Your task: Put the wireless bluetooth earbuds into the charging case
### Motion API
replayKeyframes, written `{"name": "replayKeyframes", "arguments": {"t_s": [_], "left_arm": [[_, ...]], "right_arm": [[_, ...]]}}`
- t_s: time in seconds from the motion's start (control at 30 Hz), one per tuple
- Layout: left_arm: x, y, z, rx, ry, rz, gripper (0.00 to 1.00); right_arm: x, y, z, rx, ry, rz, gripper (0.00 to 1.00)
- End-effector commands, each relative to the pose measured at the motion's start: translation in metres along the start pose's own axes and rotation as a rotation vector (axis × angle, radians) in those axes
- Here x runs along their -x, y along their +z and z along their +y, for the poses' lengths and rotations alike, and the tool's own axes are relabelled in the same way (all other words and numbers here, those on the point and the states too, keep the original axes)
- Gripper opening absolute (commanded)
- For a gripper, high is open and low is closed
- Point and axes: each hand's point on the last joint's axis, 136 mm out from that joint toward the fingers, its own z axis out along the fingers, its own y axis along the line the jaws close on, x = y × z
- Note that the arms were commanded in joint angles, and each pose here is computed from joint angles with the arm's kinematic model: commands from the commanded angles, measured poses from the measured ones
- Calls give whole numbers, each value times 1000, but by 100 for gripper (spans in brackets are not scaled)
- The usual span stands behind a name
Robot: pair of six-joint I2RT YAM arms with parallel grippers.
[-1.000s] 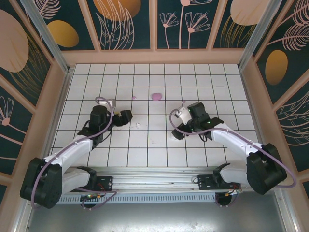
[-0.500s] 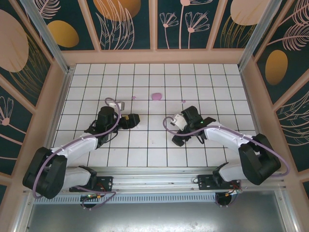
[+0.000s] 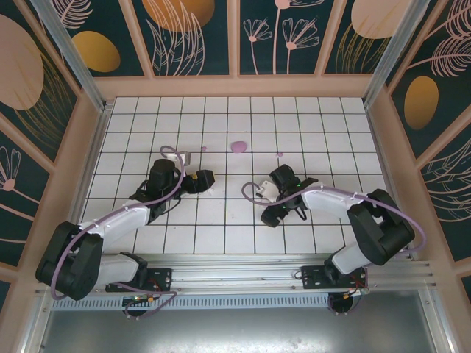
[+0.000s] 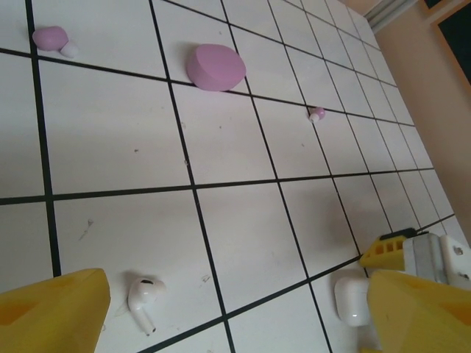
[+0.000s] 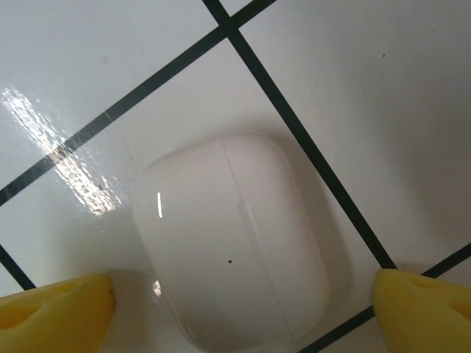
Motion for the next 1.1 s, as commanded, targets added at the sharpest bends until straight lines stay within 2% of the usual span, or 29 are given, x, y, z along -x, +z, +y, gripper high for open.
{"name": "replayKeyframes", "arguments": {"t_s": [0.0,0.2,0.3,0.5,0.7,0.93,1.07], "left_arm": [[19,-2,-17,-42,1,-39,91],[29,-6,-30,-74,36,-51,91],[28,-7,-33,-85,56,-41,86],[22,-8,-47,-168,88,-2,78],[26,-20,-72,-277,163,-11,71],[23,-42,-115,-494,263,-1,68],[10,-47,-136,-544,363,17,69]], "right_arm": [[-2,9,1,9,-8,40,82],[3,8,4,27,4,28,60],[11,3,4,29,4,-3,54],[32,-12,4,3,-18,-95,50],[58,-35,2,-110,-73,-205,48],[103,-94,10,-230,-152,-452,47],[120,-123,21,-294,-220,-546,47]]}}
